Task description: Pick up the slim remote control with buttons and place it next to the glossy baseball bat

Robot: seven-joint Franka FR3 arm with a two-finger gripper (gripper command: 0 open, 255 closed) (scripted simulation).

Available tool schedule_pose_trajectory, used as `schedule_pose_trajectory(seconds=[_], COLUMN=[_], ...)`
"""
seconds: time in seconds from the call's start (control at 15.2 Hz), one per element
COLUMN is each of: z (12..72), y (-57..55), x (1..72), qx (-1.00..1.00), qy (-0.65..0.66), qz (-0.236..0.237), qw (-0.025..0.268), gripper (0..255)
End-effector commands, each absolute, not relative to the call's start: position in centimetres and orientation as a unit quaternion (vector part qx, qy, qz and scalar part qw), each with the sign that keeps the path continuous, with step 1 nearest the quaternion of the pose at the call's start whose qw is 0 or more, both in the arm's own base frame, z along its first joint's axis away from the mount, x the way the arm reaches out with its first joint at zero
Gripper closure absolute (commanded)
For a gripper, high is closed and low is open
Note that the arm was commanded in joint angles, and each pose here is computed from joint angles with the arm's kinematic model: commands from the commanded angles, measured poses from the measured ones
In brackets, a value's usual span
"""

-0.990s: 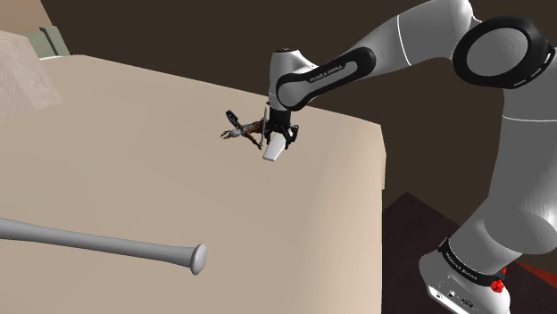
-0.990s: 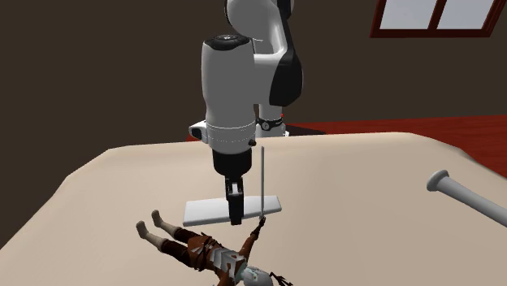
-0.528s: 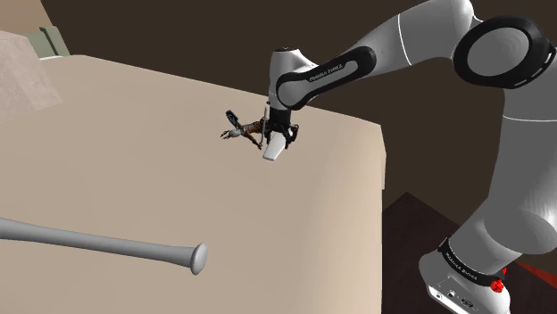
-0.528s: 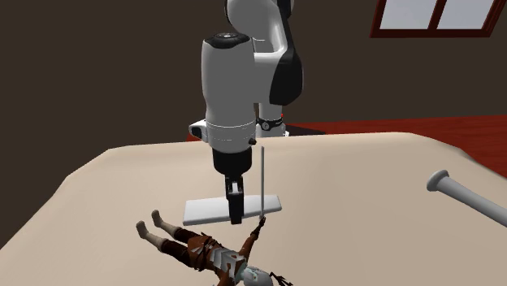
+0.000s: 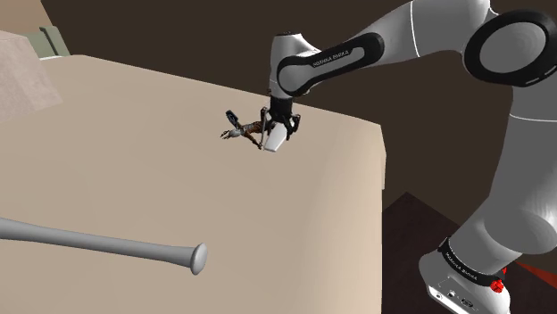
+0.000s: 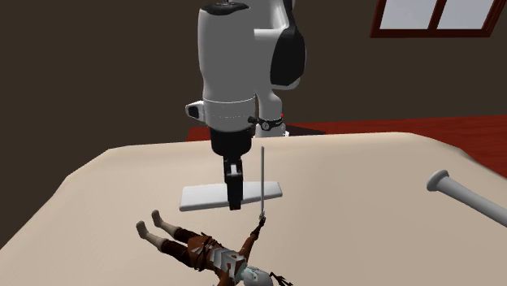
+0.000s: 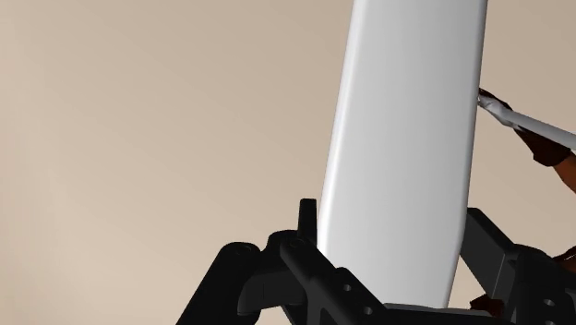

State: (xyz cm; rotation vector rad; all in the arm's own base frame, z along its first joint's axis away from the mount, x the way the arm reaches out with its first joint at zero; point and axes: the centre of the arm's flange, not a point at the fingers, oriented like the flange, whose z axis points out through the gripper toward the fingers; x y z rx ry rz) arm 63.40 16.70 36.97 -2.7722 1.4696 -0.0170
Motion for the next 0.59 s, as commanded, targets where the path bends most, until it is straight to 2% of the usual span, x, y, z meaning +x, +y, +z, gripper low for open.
schedule_pose_trajectory(seconds=[0.0, 0.53], z=[38.0, 42.3], y=[16.8, 16.8], x=[63.4, 63.4], qx=[-0.884, -0.884], qy=[0.468, 0.468], qz=[-0.005, -0.005], qw=[0.002, 0.002], gripper=[255, 255])
